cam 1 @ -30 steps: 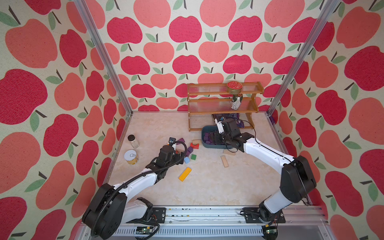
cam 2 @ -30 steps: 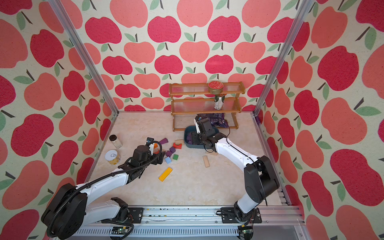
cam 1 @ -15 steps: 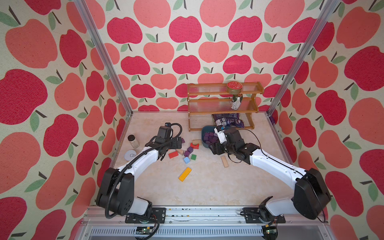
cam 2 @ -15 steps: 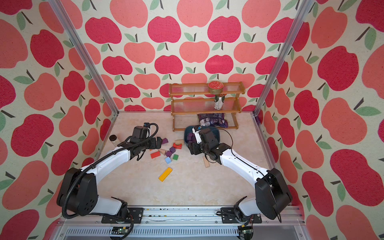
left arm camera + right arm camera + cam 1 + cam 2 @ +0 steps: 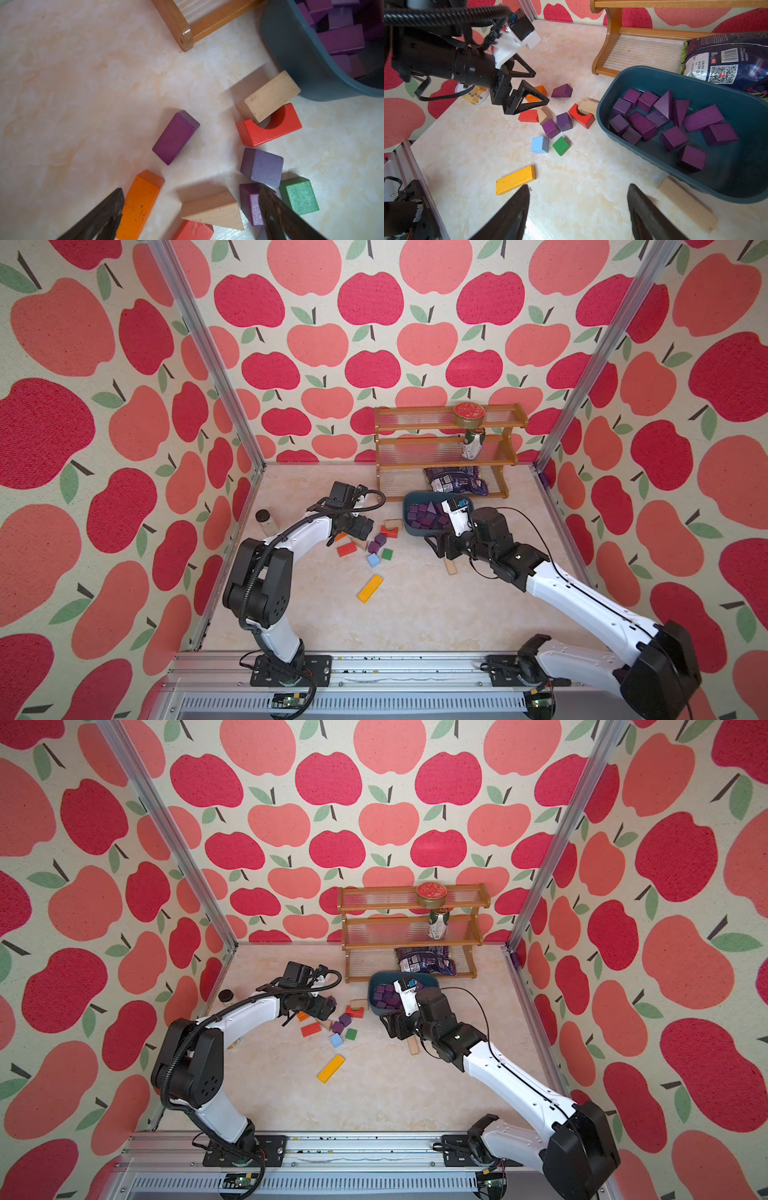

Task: Pick purple bricks into the storage bin
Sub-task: Pick up the building block from the center of the board.

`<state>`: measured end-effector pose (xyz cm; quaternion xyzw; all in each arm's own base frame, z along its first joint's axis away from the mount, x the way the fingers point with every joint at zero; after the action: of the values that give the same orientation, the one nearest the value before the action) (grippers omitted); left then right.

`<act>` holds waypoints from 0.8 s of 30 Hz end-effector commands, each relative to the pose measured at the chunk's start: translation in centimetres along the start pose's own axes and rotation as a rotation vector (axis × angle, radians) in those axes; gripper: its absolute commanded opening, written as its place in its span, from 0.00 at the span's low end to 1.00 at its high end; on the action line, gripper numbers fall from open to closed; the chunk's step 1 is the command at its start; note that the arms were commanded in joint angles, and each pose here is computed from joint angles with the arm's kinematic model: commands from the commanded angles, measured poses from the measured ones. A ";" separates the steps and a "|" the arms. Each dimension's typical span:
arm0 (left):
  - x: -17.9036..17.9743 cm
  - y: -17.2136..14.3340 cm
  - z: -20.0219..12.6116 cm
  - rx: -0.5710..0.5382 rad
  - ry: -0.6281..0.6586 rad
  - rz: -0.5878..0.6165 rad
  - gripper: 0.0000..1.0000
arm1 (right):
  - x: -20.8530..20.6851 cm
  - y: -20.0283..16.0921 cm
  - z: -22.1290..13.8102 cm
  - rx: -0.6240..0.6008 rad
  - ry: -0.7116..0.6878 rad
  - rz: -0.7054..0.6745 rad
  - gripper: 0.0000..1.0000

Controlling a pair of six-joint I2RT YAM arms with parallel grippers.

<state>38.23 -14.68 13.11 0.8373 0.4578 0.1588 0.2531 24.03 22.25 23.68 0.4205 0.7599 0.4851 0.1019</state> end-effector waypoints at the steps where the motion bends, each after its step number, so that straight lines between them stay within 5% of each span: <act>1: 0.3 0.2 0.6 -0.013 -0.079 0.133 0.97 | 0.1 -0.8 -0.8 0.017 -0.006 -0.019 0.76; 9: 3.7 0.8 1.0 -0.088 -0.131 0.084 0.96 | -0.4 -1.1 -1.8 -0.020 -0.037 -0.040 0.81; 24: 6.1 1.5 4.7 0.004 -0.071 0.118 0.90 | -1.1 -2.3 -2.9 -0.062 -0.076 -0.071 0.90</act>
<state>44.07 -11.42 10.02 0.8597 0.4120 0.1335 0.2709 21.99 19.43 23.12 0.4147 0.7523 0.4901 0.1480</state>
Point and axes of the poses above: each gripper's point midway between its finger pads, its own z axis out along the fingers, its own x axis along the line the jaws close on, y = z × x, the point moved 5 cm from there along -z, back along the fingers
